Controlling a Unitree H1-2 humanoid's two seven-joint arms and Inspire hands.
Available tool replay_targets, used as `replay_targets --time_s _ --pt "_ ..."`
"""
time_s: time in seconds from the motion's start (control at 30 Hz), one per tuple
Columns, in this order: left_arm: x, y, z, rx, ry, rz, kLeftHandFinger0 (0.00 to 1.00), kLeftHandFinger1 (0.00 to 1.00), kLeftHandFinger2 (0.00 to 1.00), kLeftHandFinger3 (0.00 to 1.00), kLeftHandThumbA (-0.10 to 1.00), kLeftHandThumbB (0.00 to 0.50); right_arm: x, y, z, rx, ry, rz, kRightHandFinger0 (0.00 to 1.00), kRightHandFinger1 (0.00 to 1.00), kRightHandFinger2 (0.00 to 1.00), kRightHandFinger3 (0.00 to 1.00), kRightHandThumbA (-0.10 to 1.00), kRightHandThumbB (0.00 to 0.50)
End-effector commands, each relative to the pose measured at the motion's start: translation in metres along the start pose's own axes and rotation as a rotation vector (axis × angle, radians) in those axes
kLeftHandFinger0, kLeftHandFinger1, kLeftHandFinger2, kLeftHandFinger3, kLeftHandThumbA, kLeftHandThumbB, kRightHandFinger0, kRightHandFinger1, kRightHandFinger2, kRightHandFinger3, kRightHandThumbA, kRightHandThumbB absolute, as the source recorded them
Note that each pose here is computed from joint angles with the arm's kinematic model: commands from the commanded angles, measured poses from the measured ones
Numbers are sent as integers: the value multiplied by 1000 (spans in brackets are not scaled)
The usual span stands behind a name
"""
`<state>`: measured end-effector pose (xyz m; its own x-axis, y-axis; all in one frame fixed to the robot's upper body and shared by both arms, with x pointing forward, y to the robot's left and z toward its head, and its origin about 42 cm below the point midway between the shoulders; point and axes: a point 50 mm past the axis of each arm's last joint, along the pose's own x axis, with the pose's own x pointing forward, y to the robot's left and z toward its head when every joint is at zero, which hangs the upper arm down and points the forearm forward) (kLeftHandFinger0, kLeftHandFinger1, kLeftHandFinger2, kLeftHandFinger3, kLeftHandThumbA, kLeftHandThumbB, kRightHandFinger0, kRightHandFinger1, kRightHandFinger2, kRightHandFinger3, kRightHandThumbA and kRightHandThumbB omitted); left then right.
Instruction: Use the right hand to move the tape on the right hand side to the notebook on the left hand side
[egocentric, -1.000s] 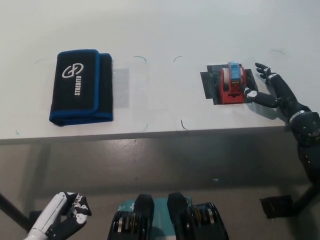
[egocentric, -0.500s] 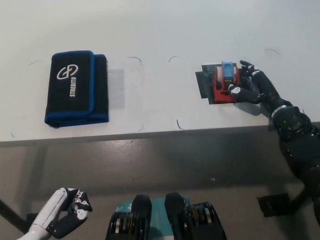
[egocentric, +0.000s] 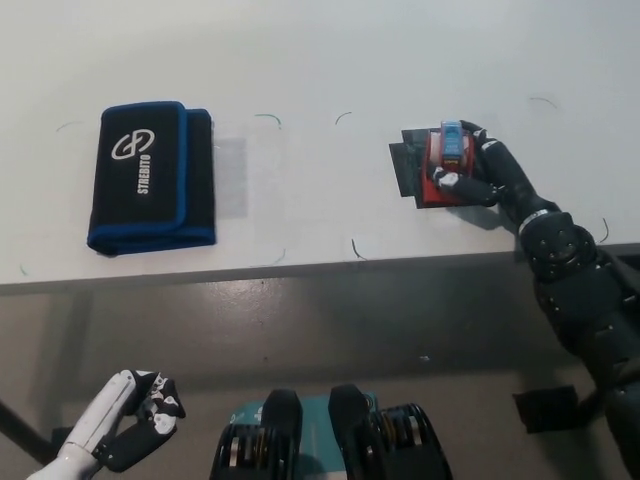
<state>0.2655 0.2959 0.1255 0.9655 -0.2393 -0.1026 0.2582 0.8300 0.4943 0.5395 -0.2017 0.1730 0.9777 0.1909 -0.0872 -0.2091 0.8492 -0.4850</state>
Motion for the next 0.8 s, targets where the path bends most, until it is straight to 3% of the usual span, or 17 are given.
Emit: replay_targets --time_s 0.0,0.2,0.3,0.33,0.43,0.5,0.57,0.6,0.77 --pt "4 11 12 40 -36 -1 216 199 286 428 -12 72 12 68 50 24 -112 176 1000 1000 1000 1000 749 410" --pt "6 12 12 37 -50 -3 211 192 279 428 -22 71 12 99 75 42 -187 235 1000 1000 1000 1000 770 454" --pt "8 13 15 41 -62 -6 198 182 268 433 -34 66 11 118 90 1 -228 263 1000 1000 1000 1000 783 441" --pt "8 14 15 43 -63 -7 204 188 273 436 -29 68 11 119 90 -1 -230 264 1000 1000 1000 1000 765 469" --pt "8 16 16 58 -64 -9 214 196 286 437 -27 66 8 134 99 32 -263 302 1000 1000 1000 1000 755 443" --pt "10 17 17 60 -71 -13 211 192 281 429 -41 63 7 144 107 16 -281 299 1000 1000 1000 1000 793 499" --pt "10 17 18 67 -70 -15 215 197 288 428 -22 64 6 148 110 -6 -295 297 1000 1000 1000 1000 819 492" --pt "10 18 18 65 -71 -15 208 190 278 424 -20 67 4 154 116 8 -324 319 1000 1000 1000 1000 778 432" --pt "10 19 19 68 -62 -16 195 181 269 417 -18 70 -1 166 121 24 -349 341 1000 1000 1000 1000 787 431"
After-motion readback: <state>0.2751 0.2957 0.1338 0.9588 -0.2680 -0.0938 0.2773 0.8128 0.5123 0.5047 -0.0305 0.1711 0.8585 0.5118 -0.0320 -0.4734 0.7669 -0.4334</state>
